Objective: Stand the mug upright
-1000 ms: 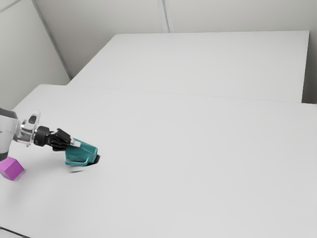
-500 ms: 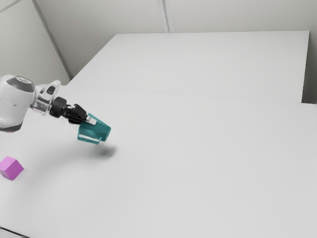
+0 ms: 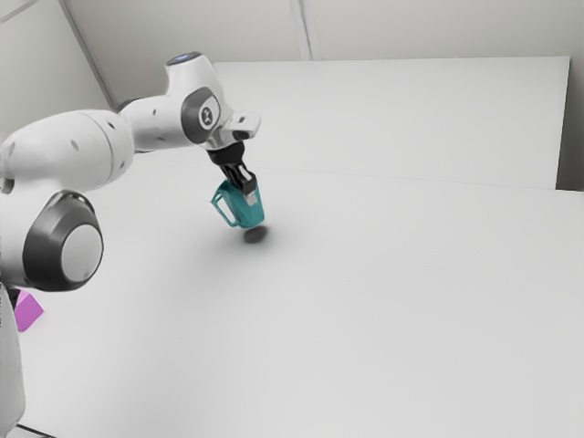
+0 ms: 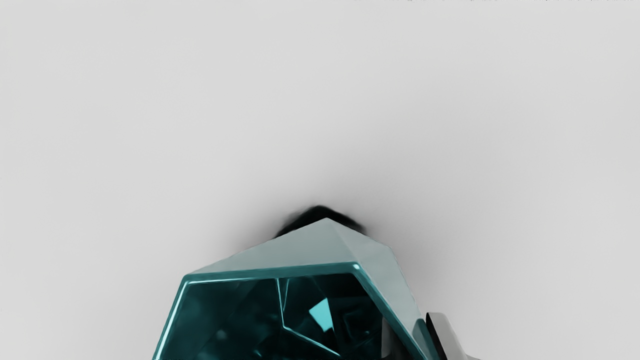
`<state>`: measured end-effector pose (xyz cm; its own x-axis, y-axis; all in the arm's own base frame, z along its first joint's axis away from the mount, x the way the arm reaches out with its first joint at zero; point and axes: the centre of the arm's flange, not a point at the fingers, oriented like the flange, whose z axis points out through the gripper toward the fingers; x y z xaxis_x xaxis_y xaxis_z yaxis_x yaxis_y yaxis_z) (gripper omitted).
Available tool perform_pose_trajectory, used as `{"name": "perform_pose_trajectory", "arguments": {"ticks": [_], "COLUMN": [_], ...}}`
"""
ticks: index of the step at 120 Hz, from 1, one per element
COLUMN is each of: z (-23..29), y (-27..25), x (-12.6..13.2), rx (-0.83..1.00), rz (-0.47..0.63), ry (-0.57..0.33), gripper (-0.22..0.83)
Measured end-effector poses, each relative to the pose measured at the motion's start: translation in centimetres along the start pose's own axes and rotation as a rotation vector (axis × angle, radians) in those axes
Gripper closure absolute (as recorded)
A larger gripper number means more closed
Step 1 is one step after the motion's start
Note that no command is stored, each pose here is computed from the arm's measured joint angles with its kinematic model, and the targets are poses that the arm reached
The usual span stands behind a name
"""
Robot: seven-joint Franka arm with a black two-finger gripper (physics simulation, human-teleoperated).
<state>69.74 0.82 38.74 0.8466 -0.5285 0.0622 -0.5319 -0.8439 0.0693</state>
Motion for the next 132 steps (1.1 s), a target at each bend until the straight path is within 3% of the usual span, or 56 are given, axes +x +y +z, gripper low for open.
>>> {"name": "perform_pose_trajectory", "arguments": {"ticks": [27, 58, 85, 103, 112, 132], "z": [2.0, 3.9, 4.1, 3.2, -0.3, -16.3], "y": [2.2, 2.1, 2.3, 2.4, 2.7, 6.5], "x": [2.5, 2.9, 3.1, 3.3, 4.0, 2.8], "rx": [0.147, 0.189, 0.188, 0.191, 0.202, 0.183], "rz": [-0.025, -0.145, -0.227, -0.265, -0.276, -0.306], "ry": [-0.035, -0.022, -0.006, 0.007, 0.037, 0.117], "gripper": [0.78, 0.78, 0.34, 0.17, 0.12, 0.05]}}
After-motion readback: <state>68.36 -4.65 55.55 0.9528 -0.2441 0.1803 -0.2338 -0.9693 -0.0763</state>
